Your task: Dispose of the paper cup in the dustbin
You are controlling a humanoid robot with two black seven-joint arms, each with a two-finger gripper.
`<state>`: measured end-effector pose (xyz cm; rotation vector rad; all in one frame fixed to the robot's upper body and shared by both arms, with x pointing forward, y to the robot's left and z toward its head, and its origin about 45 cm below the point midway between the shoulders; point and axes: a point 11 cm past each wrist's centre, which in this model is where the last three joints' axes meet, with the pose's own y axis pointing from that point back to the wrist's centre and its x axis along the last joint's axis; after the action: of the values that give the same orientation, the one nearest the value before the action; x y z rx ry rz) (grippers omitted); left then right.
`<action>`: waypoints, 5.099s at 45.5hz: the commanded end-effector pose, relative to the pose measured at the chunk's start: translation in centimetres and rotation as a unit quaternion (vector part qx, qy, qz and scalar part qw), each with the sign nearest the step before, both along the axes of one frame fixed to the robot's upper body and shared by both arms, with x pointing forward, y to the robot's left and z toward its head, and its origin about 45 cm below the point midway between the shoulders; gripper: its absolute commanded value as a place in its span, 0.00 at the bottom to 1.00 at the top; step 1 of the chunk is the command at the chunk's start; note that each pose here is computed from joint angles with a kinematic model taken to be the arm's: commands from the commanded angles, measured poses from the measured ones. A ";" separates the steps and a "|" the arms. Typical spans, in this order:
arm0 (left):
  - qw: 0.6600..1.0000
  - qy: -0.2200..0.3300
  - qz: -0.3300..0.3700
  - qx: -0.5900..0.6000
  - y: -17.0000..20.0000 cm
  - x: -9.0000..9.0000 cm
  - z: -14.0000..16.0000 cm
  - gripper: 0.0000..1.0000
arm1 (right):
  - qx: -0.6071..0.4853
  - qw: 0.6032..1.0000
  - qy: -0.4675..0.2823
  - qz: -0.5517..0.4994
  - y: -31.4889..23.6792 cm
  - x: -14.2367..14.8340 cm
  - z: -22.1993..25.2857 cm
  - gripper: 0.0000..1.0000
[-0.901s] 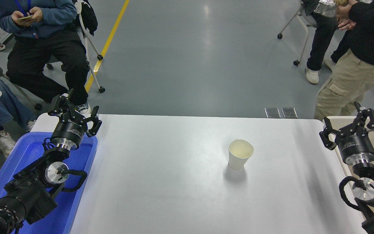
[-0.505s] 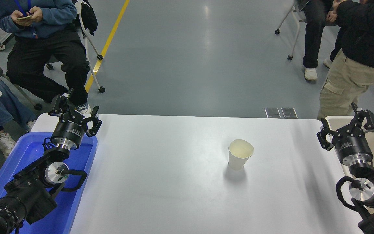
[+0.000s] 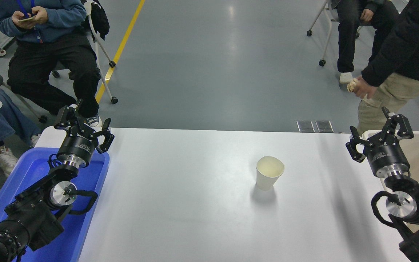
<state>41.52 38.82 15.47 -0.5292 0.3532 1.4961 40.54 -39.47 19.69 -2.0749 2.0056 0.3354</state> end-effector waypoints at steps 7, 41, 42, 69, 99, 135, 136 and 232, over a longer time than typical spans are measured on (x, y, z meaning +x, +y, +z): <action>1.000 0.000 0.000 0.000 0.0 0.0 0.0 1.00 | -0.262 0.948 0.037 0.179 5.0 0.0 3.5 0.99; 1.000 0.000 0.000 0.000 0.0 0.0 0.0 1.00 | -0.661 0.597 -0.008 0.454 14.4 -0.7 1.3 0.99; 1.000 0.000 0.000 0.000 0.0 0.0 0.0 1.00 | -0.663 0.592 -0.008 0.457 14.6 -0.7 1.1 0.99; 1.000 0.000 0.000 0.000 0.0 0.0 0.0 1.00 | -0.719 0.529 0.033 0.449 15.5 2.1 -4.8 0.99; 1.000 0.000 0.000 0.000 0.0 0.0 0.0 1.00 | -0.723 0.525 0.012 0.448 16.0 1.5 -7.1 0.29; 1.000 0.000 0.001 0.000 0.0 0.0 0.0 1.00 | -0.728 0.525 -0.025 0.441 16.6 3.7 -2.7 0.00; 1.000 0.000 0.001 0.000 0.0 0.0 0.0 1.00 | -0.726 0.527 -0.026 0.440 16.5 3.7 -2.2 0.00; 1.000 0.000 0.001 0.000 0.0 0.0 0.0 1.00 | -0.674 0.661 0.324 0.068 -24.3 -10.6 5.2 0.00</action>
<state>41.51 38.83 15.45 -0.5287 0.3531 1.4975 34.28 -59.42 27.99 -3.5191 2.5578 -1.1764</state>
